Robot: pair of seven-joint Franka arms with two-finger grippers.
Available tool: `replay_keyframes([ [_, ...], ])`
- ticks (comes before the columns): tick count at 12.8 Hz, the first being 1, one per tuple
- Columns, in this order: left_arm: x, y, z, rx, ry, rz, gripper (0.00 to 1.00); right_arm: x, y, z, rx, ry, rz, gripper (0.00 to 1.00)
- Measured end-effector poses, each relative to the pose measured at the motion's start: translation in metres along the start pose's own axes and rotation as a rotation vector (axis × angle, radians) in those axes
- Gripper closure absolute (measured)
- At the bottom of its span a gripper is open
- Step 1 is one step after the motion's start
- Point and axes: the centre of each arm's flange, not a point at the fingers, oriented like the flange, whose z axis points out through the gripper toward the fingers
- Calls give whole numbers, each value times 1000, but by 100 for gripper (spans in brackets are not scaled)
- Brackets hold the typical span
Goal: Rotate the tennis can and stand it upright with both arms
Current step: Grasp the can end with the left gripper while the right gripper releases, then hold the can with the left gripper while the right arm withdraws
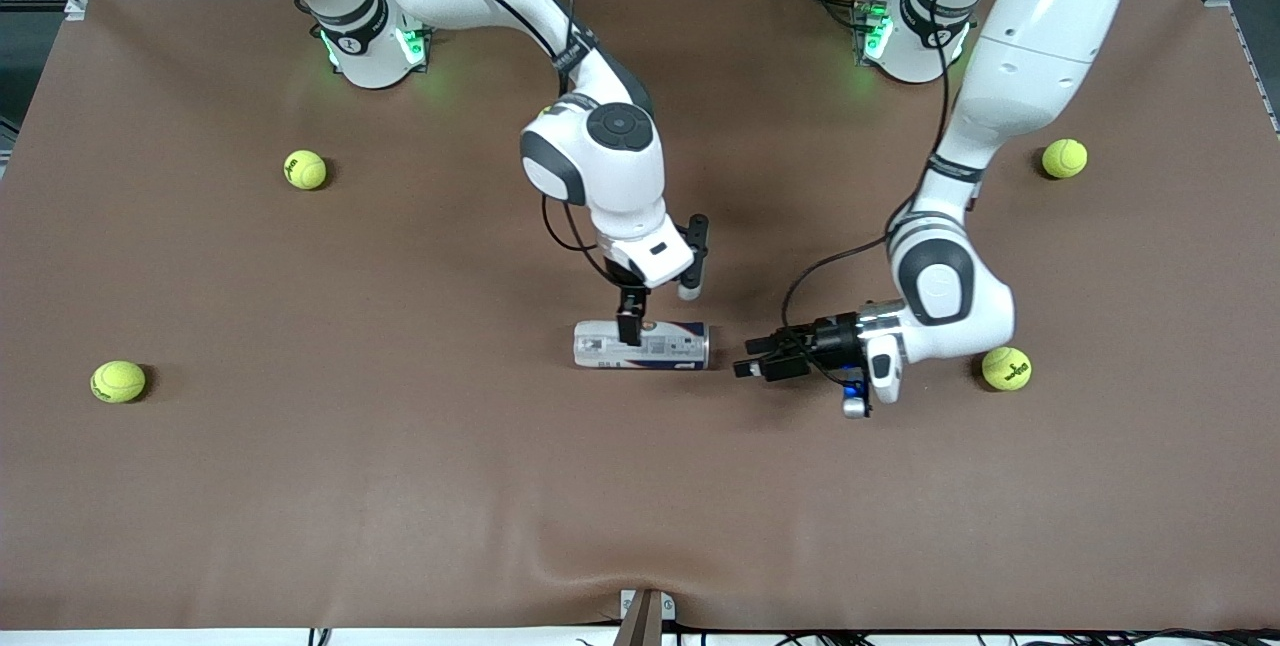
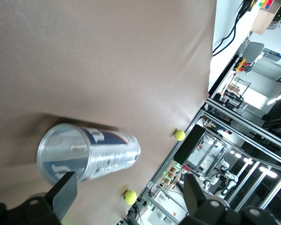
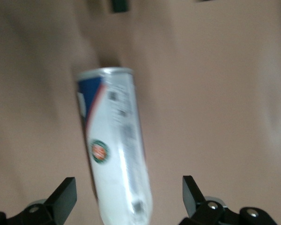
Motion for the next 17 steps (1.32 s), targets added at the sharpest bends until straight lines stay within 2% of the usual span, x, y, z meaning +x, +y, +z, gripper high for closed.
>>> replay_keyframes([
  [5, -6, -25, 14, 33, -16, 1, 0, -78, 103, -39, -38, -22, 370, 0],
  [8, -14, -32, 24, 38, -29, 8, 0, -145, 157, -38, -53, -52, 506, 0],
  [11, -11, -44, 31, -3, -19, 50, 1, -206, 186, -55, -55, -78, 600, 0],
  [13, -6, -55, 35, -17, -11, 64, 4, -247, 197, -68, -37, -117, 661, 0],
  [14, -4, -56, 36, -23, -9, 66, 8, -266, 200, -70, -17, -127, 700, 0],
  [17, -2, -49, 41, -54, -2, 63, 14, -301, 197, -55, 92, -119, 827, 0],
])
